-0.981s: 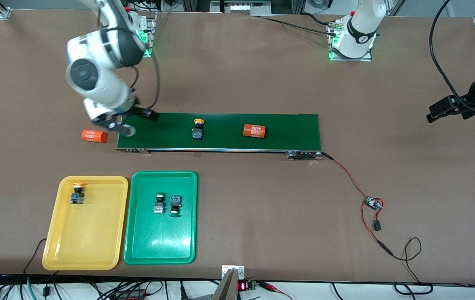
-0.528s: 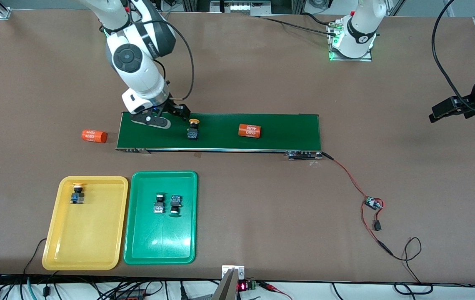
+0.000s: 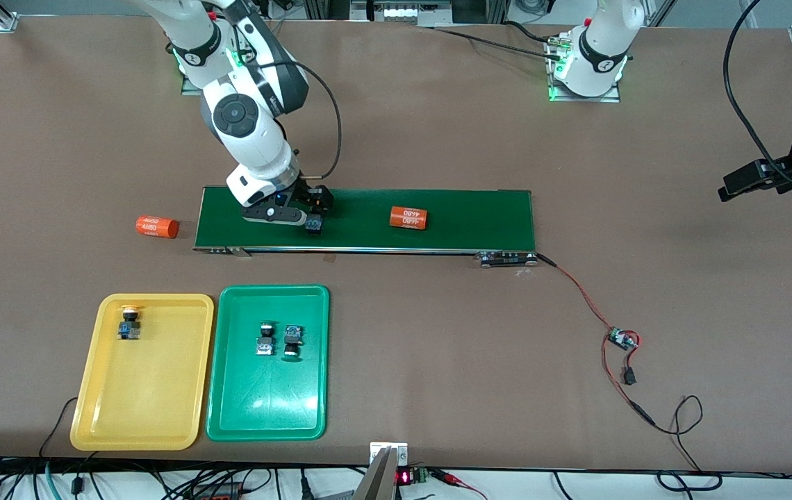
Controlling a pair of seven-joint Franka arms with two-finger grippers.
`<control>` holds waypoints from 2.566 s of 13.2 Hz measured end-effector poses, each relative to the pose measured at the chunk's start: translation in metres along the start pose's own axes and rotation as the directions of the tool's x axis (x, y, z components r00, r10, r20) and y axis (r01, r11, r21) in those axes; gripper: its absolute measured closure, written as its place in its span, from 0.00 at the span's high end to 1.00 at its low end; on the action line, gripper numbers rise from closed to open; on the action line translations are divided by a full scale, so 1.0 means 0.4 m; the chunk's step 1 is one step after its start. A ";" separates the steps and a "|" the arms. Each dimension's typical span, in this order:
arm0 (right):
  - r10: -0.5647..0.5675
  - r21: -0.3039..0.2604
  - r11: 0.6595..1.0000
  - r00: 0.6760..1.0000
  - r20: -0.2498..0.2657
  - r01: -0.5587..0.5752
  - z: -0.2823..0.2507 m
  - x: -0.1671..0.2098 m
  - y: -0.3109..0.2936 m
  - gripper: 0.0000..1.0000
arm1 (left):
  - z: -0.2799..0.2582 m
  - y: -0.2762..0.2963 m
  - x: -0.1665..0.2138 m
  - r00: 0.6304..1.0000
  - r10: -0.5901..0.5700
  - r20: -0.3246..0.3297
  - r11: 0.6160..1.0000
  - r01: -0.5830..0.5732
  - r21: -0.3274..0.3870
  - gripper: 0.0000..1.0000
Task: Sort buttons by color to trays
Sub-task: 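Grasp the second yellow-capped button on the belt with the right gripper, then carry the yellow button into the yellow tray and open the right gripper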
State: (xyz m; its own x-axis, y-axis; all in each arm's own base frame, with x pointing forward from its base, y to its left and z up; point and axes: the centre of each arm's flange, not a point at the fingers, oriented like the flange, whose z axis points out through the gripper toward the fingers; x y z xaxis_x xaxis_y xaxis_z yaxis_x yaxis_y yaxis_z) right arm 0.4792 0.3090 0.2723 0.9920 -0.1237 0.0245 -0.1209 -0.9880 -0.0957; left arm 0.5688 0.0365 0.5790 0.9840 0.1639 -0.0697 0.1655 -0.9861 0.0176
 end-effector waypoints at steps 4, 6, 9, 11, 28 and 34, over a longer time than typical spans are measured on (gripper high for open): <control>-0.046 -0.013 0.999 0.999 -0.013 0.046 0.069 0.015 0.007 0.78 | 0.002 0.001 -0.003 1.000 0.001 0.010 1.000 -0.001 0.001 1.00; -0.052 -0.016 0.999 0.999 -0.014 0.052 0.071 0.025 0.015 0.55 | 0.003 0.002 -0.004 1.000 0.001 0.013 1.000 -0.001 0.001 1.00; -0.028 -0.010 1.000 0.999 -0.032 0.027 0.049 0.066 0.034 0.41 | 0.005 0.002 -0.006 1.000 0.001 0.023 1.000 -0.001 0.002 1.00; -0.002 -0.017 1.000 1.000 -0.028 0.002 -0.003 0.128 0.047 0.41 | 0.007 0.002 -0.009 0.999 0.001 0.032 1.000 -0.001 0.003 1.00; -0.172 -0.069 0.983 0.985 -0.005 0.172 -0.010 0.702 0.647 0.41 | 0.010 0.004 -0.014 0.999 0.002 0.048 1.000 -0.003 0.005 1.00; -0.180 -0.096 0.979 0.984 0.013 0.181 0.079 0.742 0.722 0.41 | 0.011 0.005 -0.014 0.999 0.003 0.048 1.000 -0.003 0.005 1.00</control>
State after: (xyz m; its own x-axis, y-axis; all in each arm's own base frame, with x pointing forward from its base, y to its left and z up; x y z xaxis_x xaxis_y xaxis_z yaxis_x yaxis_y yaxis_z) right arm 0.7398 -0.0101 0.2204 0.9980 0.0575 0.0279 0.0573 -0.9983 0.0065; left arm 0.5635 0.0334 0.5751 0.9803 0.1591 -0.1172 0.1617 -0.9867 0.0130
